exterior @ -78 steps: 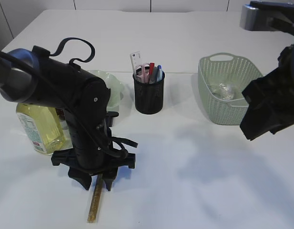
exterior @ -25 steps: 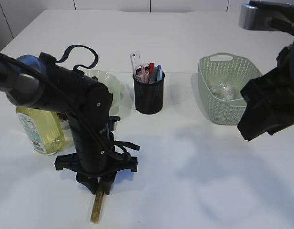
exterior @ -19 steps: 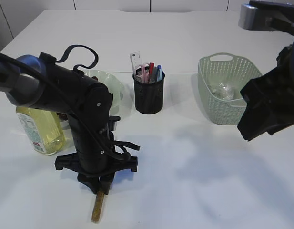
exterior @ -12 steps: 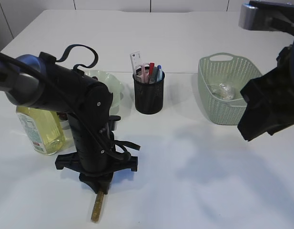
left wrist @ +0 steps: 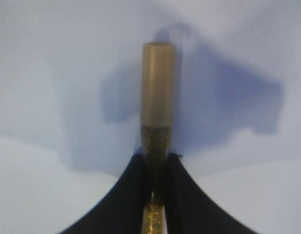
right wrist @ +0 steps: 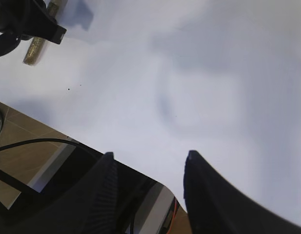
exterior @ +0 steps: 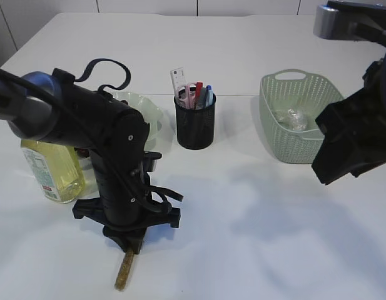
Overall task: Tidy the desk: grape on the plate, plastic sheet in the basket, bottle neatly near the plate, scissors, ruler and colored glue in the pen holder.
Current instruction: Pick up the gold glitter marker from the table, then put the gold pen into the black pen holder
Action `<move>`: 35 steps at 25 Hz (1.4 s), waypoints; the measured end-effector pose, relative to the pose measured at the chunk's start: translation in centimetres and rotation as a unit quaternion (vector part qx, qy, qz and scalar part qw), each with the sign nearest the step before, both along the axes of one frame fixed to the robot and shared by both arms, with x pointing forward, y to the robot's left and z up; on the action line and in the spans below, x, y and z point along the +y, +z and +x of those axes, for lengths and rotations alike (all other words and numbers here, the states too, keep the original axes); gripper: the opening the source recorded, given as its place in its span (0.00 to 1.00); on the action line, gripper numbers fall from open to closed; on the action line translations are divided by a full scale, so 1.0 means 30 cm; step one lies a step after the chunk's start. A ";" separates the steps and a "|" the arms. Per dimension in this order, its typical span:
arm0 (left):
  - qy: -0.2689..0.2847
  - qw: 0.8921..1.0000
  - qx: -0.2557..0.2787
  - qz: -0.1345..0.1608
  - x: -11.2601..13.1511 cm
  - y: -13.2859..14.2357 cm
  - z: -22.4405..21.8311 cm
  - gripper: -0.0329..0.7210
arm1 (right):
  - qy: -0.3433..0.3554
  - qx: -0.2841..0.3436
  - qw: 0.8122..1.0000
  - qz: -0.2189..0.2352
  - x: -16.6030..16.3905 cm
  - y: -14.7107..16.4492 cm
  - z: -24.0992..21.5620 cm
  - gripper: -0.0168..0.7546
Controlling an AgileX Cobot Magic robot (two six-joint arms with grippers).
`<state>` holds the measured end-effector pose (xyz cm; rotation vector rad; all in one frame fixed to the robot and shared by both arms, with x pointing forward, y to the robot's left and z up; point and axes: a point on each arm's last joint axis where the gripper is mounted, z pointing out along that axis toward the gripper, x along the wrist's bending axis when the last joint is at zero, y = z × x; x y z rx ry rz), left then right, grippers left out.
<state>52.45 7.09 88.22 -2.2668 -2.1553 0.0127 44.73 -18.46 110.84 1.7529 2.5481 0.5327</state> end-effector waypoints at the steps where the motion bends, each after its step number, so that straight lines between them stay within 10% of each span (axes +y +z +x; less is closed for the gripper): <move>1: -0.012 1.000 -0.002 0.006 0.000 0.000 -0.002 0.14 | 0.000 0.000 1.000 0.000 0.000 0.000 0.000 0.49; 10: -0.098 0.995 0.003 0.030 -0.006 0.066 -0.041 0.14 | 0.000 0.000 1.000 0.001 0.001 0.000 0.000 0.49; 23: -0.164 0.977 -0.126 -0.048 0.006 0.353 -0.053 0.14 | 0.000 0.000 1.000 0.001 0.001 0.000 0.000 0.49; 35: -0.192 0.905 -0.352 -0.141 0.055 0.613 -0.090 0.14 | 0.000 0.000 1.000 0.001 0.001 0.000 0.000 0.49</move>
